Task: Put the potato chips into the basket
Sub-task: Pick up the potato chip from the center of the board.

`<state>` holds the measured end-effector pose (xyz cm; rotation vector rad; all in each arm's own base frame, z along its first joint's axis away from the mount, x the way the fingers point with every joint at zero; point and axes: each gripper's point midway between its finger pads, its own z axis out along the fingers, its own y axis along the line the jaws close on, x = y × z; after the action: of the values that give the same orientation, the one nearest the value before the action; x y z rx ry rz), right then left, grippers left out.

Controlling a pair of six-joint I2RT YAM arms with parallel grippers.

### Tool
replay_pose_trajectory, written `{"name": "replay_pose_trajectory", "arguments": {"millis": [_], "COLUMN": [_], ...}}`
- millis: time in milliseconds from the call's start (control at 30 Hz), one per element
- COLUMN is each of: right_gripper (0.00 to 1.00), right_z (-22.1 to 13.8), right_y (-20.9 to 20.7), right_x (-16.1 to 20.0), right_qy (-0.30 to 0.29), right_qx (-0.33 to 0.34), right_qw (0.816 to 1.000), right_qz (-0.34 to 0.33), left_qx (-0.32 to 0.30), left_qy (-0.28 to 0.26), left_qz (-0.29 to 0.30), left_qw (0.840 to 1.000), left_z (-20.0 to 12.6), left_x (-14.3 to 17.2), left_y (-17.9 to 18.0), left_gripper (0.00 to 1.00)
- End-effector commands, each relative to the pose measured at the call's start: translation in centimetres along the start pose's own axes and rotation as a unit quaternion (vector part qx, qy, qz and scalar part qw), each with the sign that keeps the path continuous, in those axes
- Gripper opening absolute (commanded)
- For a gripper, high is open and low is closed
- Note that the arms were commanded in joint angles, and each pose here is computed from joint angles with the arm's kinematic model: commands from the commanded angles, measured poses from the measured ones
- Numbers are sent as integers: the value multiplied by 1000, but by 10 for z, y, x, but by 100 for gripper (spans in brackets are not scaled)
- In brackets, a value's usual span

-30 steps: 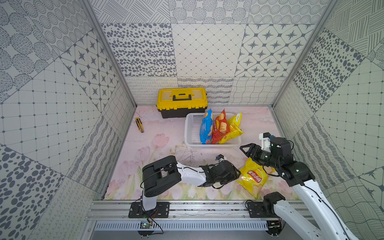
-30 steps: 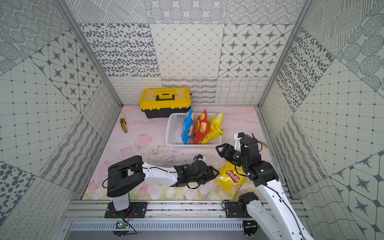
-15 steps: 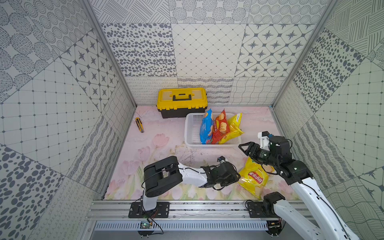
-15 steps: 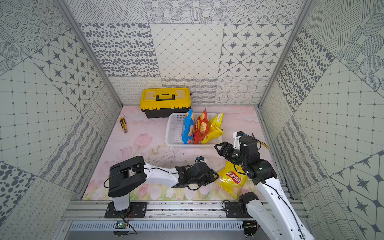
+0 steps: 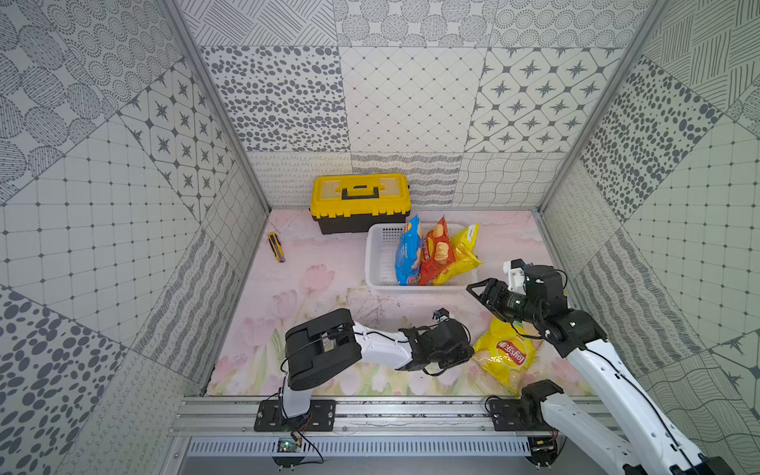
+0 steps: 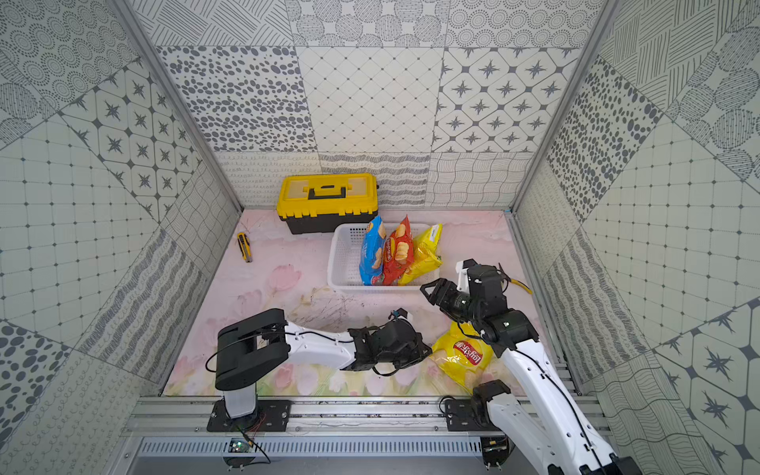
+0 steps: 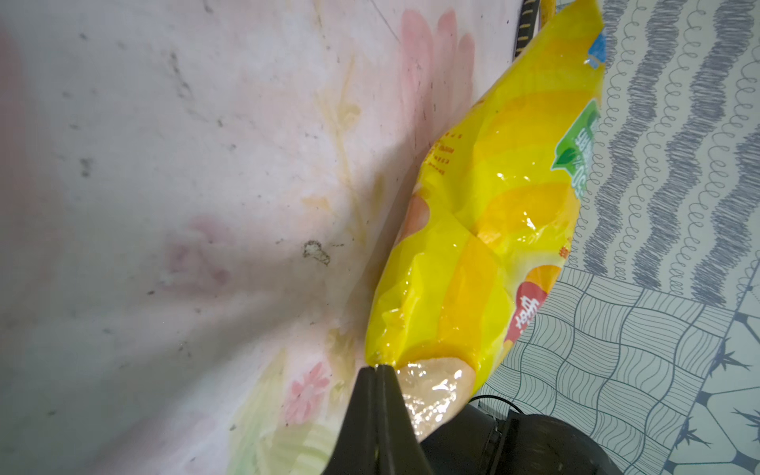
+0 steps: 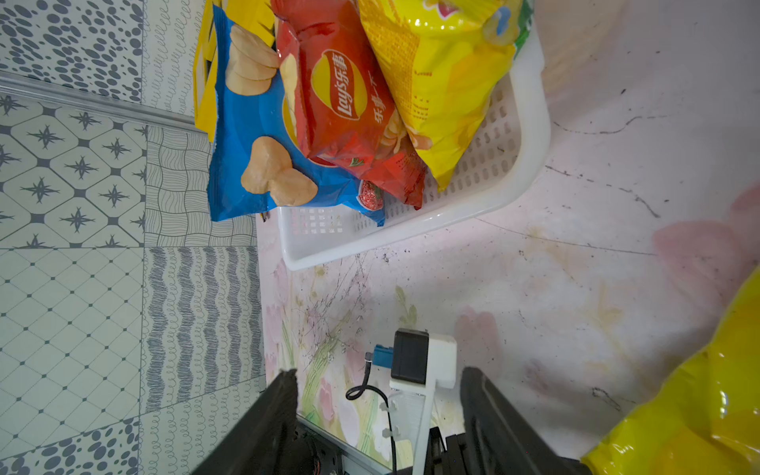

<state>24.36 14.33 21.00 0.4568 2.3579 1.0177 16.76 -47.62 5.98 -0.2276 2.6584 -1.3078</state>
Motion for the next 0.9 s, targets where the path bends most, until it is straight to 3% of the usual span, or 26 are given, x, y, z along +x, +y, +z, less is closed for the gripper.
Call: {"name": "replay_pose_trajectory", "arguments": {"millis": [0, 267, 467, 667, 867], "right_gripper": [67, 67, 68, 69, 68], "right_z": [4, -2, -14, -9, 3], "right_y": [15, 21, 39, 29, 30], "right_x": [-2, -5, -16, -21, -21], "right_qy": [4, -6, -15, -24, -10], "right_qx": [-20, -22, -27, 1, -3], "right_qw": [1000, 999, 997, 996, 997], "right_qz": [-13, -42, -74, -80, -77], "left_qx": [-19, -25, -47, -79, -87], "left_qy": [10, -8, -36, -58, -45], "left_qz": [-20, 17, 24, 41, 31], "left_qw": [1000, 1000, 998, 994, 995], "left_z": [3, -2, -27, -57, -51], "left_x": [3, -13, -22, -33, -38], "left_y": [7, -23, -16, -8, 4], "left_gripper": [0, 0, 0, 0, 0]}}
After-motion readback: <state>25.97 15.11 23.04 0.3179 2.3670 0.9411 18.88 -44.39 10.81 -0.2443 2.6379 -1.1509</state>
